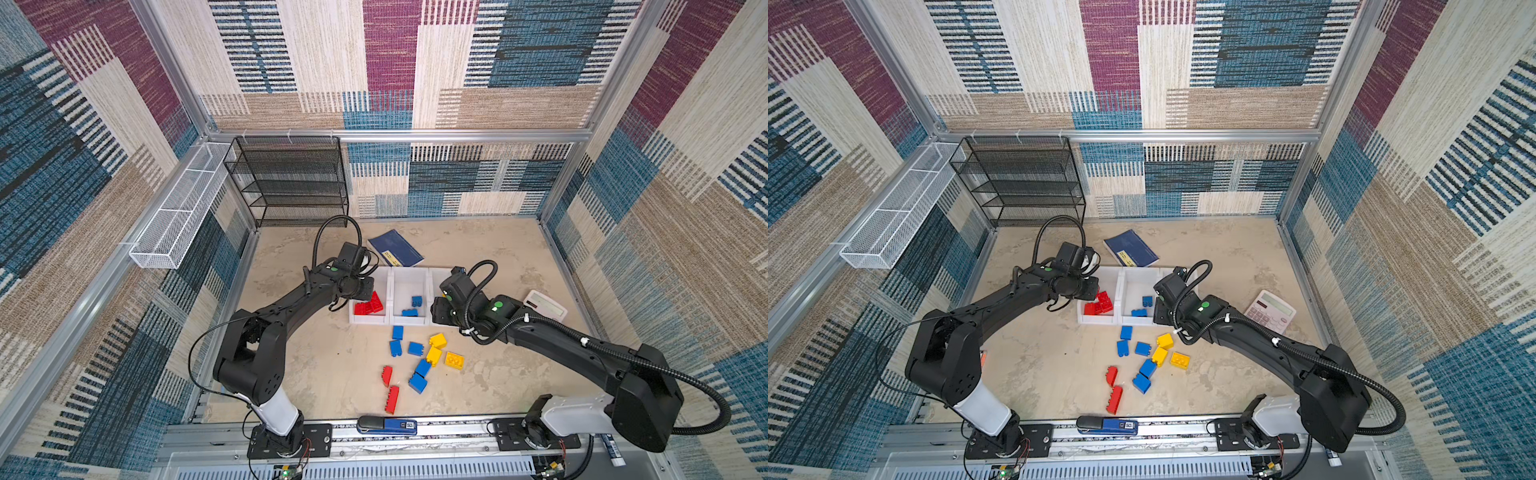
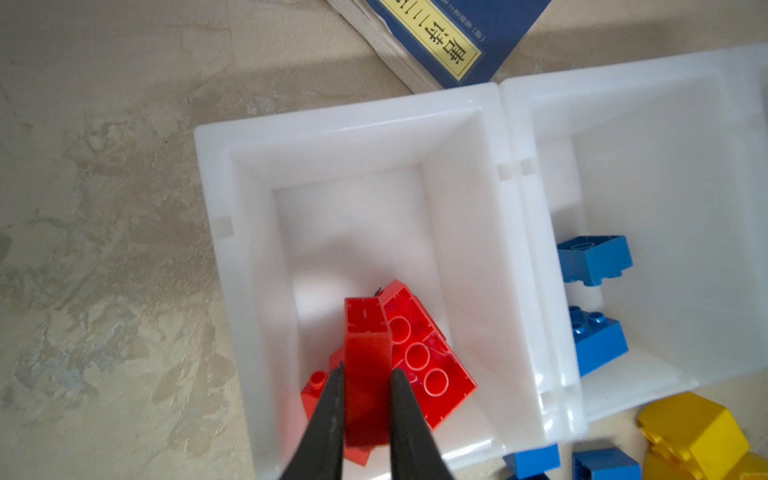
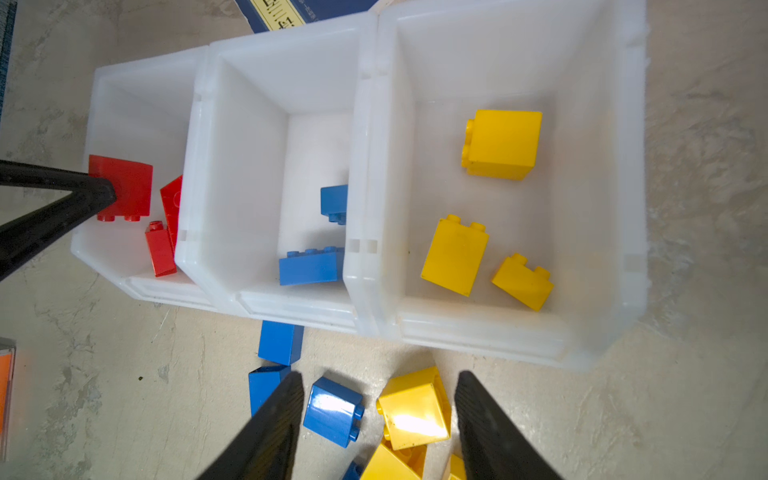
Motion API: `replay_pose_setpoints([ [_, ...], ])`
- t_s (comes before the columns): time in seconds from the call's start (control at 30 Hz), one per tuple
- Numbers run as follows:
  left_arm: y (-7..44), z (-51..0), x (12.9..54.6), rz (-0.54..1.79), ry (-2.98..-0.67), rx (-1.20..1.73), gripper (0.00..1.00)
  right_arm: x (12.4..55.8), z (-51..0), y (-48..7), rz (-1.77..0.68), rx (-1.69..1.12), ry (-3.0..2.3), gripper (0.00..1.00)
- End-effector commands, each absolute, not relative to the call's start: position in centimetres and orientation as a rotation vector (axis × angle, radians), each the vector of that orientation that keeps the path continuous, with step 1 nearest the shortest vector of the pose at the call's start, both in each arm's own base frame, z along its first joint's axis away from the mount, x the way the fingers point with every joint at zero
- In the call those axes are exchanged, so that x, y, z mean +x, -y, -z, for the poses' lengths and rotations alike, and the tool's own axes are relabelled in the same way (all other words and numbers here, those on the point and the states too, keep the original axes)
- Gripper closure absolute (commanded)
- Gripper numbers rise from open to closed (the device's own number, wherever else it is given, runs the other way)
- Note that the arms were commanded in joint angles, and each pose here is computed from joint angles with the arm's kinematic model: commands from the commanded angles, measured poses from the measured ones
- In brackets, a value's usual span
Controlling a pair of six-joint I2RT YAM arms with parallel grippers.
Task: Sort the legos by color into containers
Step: 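Lift the tall red brick into the near compartment while the right lowers toward yellow bricks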
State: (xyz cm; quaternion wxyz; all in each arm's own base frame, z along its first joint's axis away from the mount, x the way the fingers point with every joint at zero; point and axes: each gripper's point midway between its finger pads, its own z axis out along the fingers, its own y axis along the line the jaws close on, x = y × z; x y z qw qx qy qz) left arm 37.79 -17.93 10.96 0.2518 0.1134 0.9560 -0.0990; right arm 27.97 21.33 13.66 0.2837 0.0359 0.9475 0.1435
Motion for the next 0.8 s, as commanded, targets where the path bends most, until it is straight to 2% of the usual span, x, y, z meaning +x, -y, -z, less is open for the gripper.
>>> replay_pose_setpoints([
  [0.0,17.8,-11.8,37.6,0.271,-2.587,0.322,0.52,28.1,-13.7,-21.1,-0.375,0.118,-2.527,0.38],
  [0.07,17.6,-12.2,37.3,0.269,-2.578,0.317,0.44,28.1,-13.7,-21.2,-0.376,0.116,-2.527,0.38],
  [0.4,16.2,-13.0,34.9,0.272,-2.559,0.273,0.43,28.0,-13.0,-21.6,-0.386,0.103,-2.546,0.38],
  [0.77,14.6,-10.8,30.9,0.325,-2.59,0.153,0.42,26.3,-10.2,-21.3,-0.334,0.055,-2.646,0.4],
])
